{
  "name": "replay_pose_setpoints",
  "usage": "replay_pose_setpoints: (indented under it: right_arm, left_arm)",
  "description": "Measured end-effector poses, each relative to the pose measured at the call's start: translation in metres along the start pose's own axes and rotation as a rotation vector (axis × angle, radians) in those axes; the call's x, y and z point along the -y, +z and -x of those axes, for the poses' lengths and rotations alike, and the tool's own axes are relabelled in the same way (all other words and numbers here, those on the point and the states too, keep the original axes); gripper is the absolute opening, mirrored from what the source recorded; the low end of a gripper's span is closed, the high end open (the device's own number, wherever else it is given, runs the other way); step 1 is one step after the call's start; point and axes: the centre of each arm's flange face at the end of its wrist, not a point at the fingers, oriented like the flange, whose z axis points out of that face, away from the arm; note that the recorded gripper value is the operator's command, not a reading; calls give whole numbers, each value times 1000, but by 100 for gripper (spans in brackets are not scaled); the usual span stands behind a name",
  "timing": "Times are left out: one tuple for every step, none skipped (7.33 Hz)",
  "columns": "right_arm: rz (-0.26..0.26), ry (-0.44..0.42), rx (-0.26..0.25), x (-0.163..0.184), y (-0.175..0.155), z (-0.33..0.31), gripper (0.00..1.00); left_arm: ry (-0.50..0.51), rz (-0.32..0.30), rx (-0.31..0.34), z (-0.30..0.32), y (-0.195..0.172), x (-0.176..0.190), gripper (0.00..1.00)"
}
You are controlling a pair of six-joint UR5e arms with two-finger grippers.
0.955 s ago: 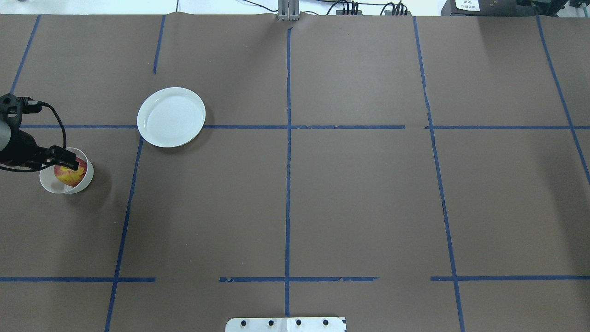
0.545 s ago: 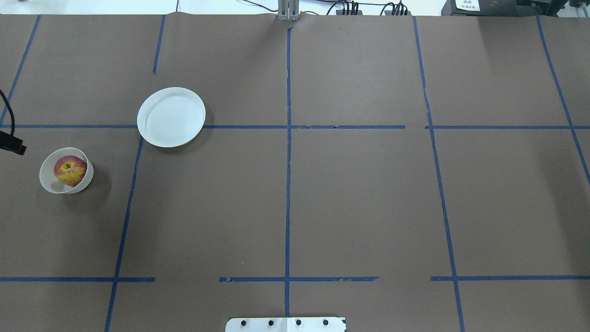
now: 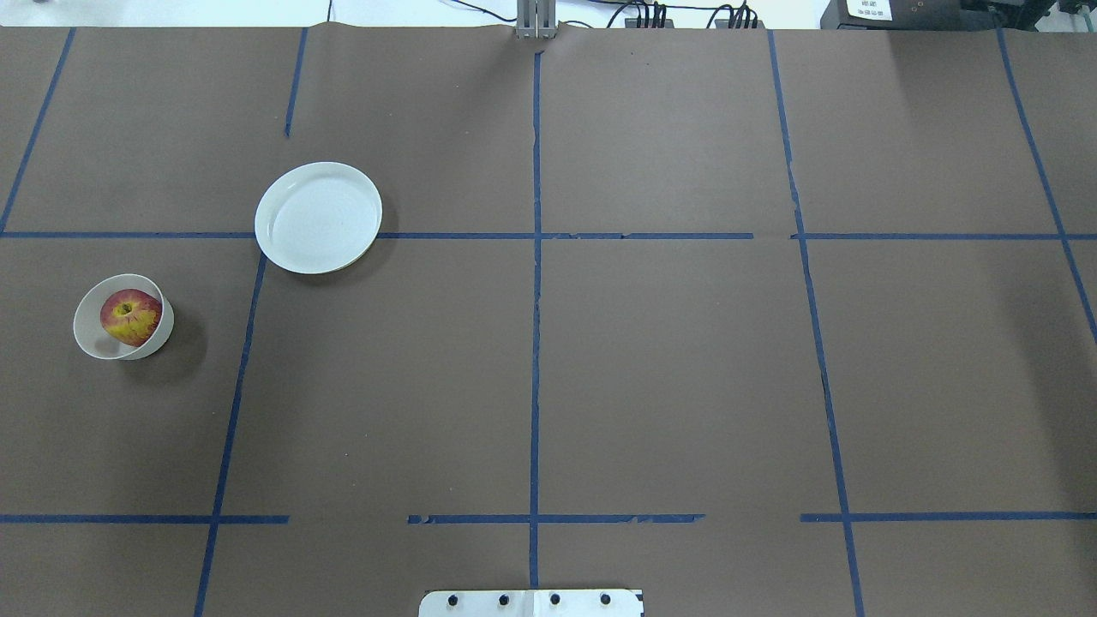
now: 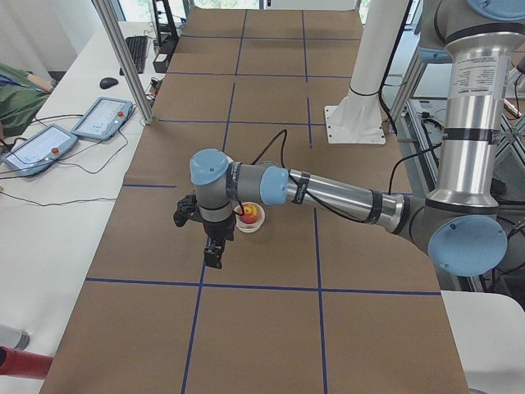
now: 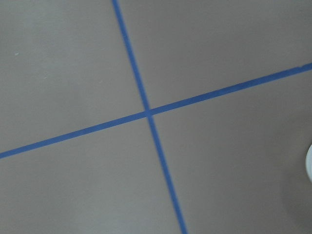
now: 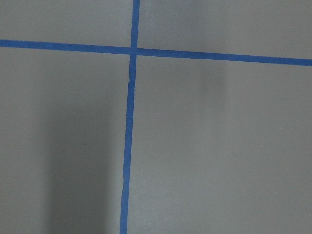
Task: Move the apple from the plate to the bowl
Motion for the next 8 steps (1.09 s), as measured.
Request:
replay_pose_setpoints:
  right_arm:
    - [0, 0, 0, 0, 0, 0, 100]
    - [-1, -1, 0, 0, 0, 0, 100]
    - [-1, -1, 0, 0, 0, 0, 100]
    - [0, -1, 0, 0, 0, 0, 100]
    - [0, -1, 0, 0, 0, 0, 100]
    - [-1, -1, 0, 0, 0, 0, 100]
    - [0, -1, 0, 0, 0, 0, 100]
    - [0, -1, 0, 0, 0, 0, 100]
  left_arm:
    - [-48, 20, -48, 18, 6, -16, 100]
    - [-75, 34, -73, 29, 15, -28, 100]
    - [-90, 46, -84, 34, 22, -39, 100]
    - [-102, 60, -90, 37, 29, -51, 100]
    - [-111, 69, -94, 40, 34, -60, 100]
    - [-118, 76, -96, 41, 38, -66, 100]
    - [-122, 82, -98, 43, 41, -70, 100]
    - [-120, 79, -97, 42, 39, -69, 100]
